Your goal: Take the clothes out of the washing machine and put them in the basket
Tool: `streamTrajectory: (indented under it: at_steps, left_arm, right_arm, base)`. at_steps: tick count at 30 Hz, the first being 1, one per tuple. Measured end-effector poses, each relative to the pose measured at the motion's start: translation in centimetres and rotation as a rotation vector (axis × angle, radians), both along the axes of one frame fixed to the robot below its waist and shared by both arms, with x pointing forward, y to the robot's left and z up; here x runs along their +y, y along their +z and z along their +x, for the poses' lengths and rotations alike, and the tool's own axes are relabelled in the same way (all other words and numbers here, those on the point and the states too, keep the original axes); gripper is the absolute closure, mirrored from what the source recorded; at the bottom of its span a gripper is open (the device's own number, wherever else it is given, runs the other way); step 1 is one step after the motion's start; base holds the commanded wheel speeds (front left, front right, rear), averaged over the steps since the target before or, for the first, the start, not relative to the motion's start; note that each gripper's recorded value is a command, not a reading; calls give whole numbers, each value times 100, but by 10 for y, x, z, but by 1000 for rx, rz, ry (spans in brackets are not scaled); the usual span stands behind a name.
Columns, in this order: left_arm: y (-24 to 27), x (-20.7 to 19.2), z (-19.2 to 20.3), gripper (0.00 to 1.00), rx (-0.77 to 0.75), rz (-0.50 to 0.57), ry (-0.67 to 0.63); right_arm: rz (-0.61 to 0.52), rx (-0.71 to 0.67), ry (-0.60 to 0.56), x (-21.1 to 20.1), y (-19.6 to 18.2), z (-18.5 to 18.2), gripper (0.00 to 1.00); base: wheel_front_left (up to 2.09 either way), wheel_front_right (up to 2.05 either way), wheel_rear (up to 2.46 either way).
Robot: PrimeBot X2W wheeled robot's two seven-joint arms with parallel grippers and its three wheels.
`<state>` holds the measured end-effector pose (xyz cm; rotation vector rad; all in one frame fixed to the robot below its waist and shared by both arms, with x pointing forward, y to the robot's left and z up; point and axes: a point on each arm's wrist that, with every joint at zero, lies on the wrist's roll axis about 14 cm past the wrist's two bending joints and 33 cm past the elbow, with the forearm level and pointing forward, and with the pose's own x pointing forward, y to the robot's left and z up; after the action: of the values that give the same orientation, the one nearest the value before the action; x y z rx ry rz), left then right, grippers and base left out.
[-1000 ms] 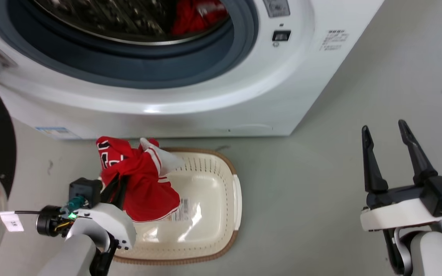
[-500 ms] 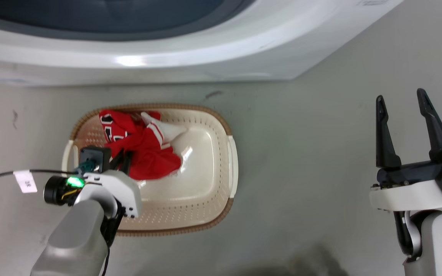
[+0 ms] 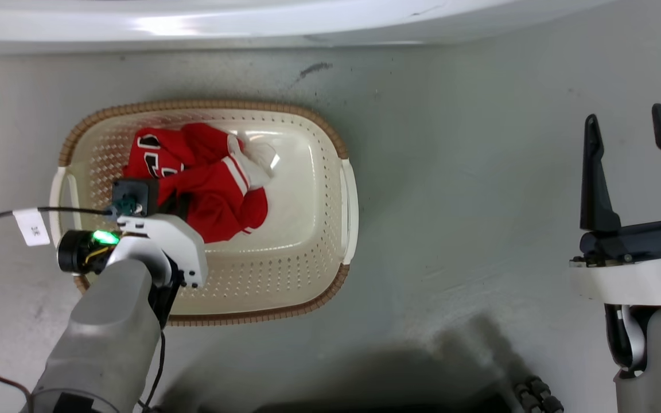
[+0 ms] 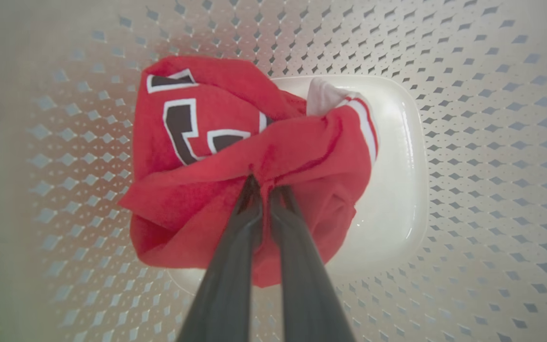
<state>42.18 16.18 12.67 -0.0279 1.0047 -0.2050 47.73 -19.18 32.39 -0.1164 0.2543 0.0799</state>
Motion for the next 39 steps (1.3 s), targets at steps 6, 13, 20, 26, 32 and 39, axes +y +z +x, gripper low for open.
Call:
streamTrajectory:
  at_steps: [6, 13, 20, 26, 32, 39]
  left_arm:
    - [-18, -4, -5, 100, 39, 0, -4]
    - [-9, -3, 2, 0, 16, 7, 21]
    - [27, 2, 13, 0, -86, -13, 44]
    - [73, 0, 21, 0, -210, -38, 35]
    - [123, -4, 28, 0, -346, -61, 33]
    - [166, -5, 25, 0, -459, -73, 33]
  right_arm:
    - [-6, 26, -1, -1, -15, -1, 0]
    - [-3, 32, 2, 0, -14, -2, 0]
    - [14, 1, -30, -7, 9, -5, 0]
    - [25, -53, -36, -8, 42, -10, 0]
    - [39, -110, -29, -4, 73, -16, 0]
    - [56, -155, -26, -1, 99, -27, 0]
  base:
    - [0, 0, 0]
    - [0, 0, 0]
    - [0, 0, 0]
    - [0, 0, 0]
    - [0, 0, 0]
    - [0, 0, 0]
